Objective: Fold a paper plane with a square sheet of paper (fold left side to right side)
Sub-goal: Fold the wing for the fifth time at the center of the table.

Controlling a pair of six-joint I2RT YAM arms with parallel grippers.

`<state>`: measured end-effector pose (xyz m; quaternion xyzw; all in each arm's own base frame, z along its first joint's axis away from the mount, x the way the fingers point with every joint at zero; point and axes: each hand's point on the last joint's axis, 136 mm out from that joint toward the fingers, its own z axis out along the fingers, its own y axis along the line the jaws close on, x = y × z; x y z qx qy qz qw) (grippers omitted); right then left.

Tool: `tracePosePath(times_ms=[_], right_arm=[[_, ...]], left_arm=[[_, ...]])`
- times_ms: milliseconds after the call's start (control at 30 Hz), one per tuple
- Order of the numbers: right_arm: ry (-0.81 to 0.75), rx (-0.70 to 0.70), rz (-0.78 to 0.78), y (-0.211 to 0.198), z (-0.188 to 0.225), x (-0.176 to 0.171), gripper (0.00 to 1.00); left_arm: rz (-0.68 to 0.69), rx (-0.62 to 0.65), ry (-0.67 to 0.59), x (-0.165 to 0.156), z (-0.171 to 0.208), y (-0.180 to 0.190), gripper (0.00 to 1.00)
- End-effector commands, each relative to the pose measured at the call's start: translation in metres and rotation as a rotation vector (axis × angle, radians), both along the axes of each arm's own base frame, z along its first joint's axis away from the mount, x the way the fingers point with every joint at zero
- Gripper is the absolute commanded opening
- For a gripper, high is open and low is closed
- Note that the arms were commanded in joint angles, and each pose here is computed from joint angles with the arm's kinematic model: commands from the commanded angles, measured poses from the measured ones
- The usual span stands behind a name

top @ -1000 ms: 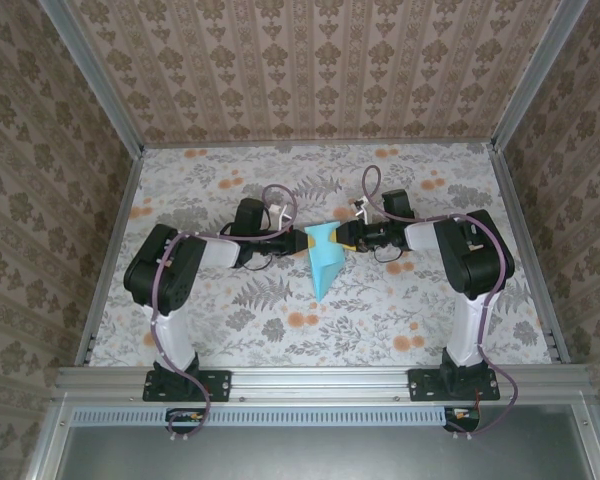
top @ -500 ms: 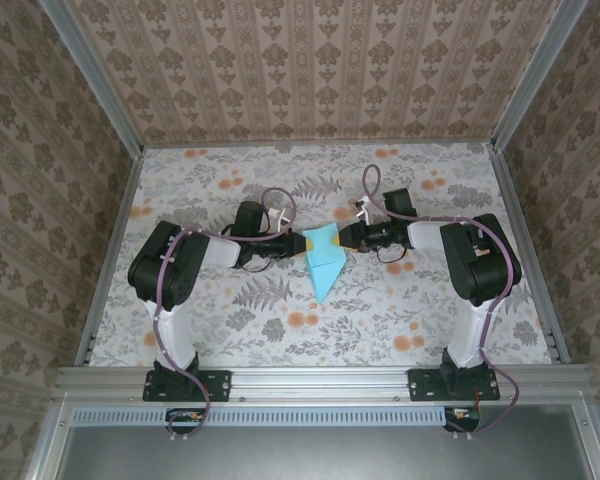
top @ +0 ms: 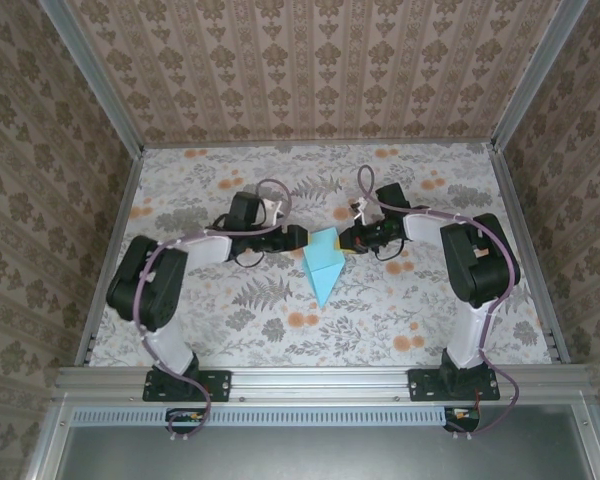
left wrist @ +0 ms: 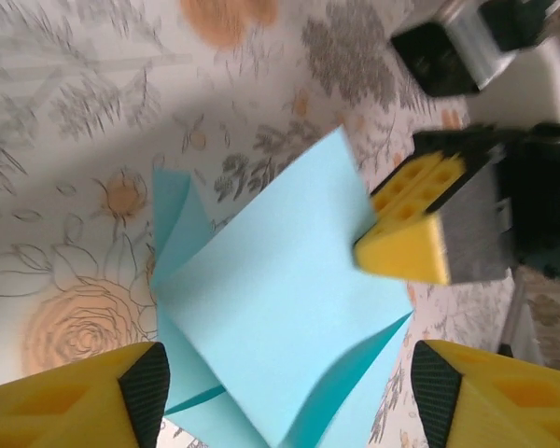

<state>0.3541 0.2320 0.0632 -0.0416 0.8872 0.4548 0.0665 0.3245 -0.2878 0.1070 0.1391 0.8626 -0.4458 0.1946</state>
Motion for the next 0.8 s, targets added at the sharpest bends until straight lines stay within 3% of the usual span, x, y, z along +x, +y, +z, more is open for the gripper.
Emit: tracePosePath(times_ms=[0, 133, 367, 567, 767], right_arm=[[0.075, -0.087, -0.071, -0.003, 0.007, -0.004, 0.0], [0.14, -0.14, -0.131, -0.001, 0.006, -0.003, 0.0], [0.186, -0.185, -0.231, 0.002, 0.003, 0.009, 0.0], [0.206, -0.189, -0.261, 0.008, 0.002, 0.018, 0.0], [0.214, -0.199, -0.265, 0.011, 0.0, 0.019, 0.0]], left_arm=[[0.035, 0.173, -0.132, -0.001, 0.024, 0.023, 0.74], [-0.029, 0.343, -0.222, -0.038, 0.04, 0.019, 0.76], [-0.177, 0.489, -0.212, -0.109, 0.02, -0.022, 0.76], [-0.223, 0.583, -0.166, -0.125, -0.012, -0.047, 0.77], [-0.213, 0.743, -0.144, -0.118, -0.038, -0.05, 0.76]])
